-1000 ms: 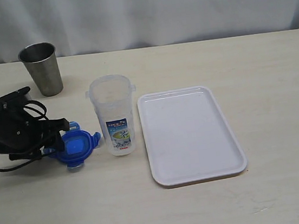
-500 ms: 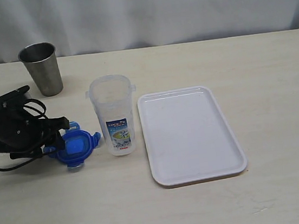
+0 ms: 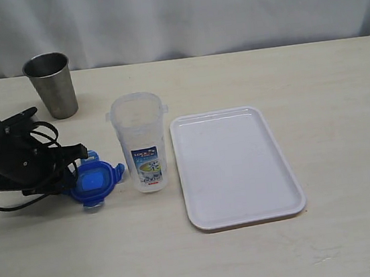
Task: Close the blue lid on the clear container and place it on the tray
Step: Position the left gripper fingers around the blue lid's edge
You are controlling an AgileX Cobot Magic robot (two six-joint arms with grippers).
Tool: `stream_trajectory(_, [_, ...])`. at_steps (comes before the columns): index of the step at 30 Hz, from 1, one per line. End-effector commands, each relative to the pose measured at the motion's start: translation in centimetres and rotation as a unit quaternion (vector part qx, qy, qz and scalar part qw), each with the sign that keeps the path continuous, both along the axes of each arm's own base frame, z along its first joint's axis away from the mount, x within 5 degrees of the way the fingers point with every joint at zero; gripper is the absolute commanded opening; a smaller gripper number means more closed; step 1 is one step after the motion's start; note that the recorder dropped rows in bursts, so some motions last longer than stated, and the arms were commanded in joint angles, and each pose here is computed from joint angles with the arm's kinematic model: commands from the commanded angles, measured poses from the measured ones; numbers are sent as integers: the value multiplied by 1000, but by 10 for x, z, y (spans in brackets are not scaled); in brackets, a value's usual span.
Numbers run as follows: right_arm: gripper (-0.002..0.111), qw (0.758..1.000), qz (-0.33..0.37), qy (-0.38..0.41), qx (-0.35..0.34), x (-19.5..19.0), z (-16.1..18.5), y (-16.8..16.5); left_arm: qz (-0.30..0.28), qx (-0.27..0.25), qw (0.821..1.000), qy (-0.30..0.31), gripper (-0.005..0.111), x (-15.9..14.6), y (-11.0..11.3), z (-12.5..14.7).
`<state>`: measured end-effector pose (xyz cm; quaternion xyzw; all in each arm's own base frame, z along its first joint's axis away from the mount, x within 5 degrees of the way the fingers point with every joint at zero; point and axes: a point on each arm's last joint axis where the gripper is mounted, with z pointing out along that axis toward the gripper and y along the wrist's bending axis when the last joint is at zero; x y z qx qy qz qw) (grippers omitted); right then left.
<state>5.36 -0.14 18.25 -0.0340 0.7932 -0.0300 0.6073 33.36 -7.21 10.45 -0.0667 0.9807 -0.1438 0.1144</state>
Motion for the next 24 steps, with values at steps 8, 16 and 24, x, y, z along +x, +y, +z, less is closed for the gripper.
stream_trajectory(8, [4,1000,0,-3,0,0,0,0,-4,-1,1000,14,35,-2,0,-5])
stream_trajectory(16, [4,1000,0,-3,0,0,0,0,-16,5,1000,16,35,-3,0,-5])
stream_trajectory(24, [4,1000,0,-3,0,0,0,0,-24,6,1000,16,35,-4,1,-5])
